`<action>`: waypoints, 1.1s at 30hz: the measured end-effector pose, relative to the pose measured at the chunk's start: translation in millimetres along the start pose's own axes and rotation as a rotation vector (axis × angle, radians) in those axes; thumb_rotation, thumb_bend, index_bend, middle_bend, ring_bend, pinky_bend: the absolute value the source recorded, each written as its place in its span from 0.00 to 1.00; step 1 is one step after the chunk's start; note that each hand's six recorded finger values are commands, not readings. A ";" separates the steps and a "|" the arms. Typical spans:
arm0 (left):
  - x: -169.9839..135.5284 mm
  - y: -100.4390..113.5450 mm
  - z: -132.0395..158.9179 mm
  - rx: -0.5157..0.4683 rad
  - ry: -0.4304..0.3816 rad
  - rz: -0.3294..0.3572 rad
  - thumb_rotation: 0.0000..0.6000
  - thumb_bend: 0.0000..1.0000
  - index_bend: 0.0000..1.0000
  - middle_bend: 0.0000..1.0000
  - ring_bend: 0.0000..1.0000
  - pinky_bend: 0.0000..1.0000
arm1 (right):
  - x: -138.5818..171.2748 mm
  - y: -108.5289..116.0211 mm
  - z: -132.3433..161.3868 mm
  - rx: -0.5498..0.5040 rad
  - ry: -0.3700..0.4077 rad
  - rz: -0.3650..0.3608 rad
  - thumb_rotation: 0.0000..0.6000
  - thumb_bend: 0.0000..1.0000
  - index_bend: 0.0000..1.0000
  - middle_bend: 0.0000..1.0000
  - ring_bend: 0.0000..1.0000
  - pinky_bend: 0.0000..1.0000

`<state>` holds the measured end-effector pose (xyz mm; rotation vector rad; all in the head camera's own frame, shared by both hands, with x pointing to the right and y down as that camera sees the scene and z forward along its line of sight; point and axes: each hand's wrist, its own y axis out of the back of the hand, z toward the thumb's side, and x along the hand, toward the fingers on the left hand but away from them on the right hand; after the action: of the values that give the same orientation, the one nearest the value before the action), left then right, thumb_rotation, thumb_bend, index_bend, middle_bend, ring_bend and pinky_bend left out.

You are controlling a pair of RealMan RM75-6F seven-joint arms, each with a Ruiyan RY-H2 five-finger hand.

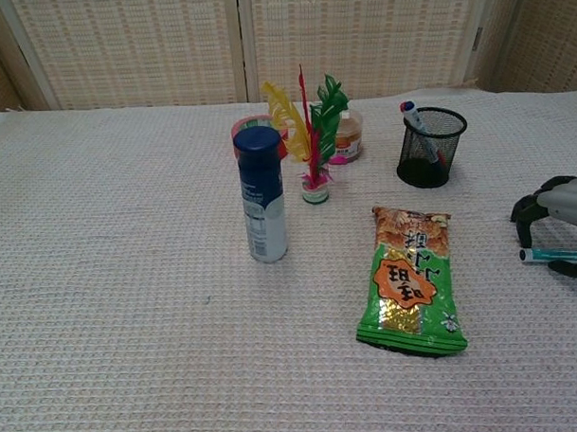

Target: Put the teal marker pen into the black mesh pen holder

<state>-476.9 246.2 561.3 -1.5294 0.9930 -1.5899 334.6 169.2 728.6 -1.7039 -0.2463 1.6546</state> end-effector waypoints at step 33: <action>-0.8 -0.3 1.6 0.002 -0.007 0.000 1.00 0.42 0.19 0.05 0.00 0.10 | 11.0 50.8 13.5 -0.084 0.052 -0.179 1.00 0.40 0.59 0.20 0.23 0.06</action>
<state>-475.2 247.0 561.2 -1.5328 0.9879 -1.5841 306.1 144.6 690.3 -1.7310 -0.4353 1.4857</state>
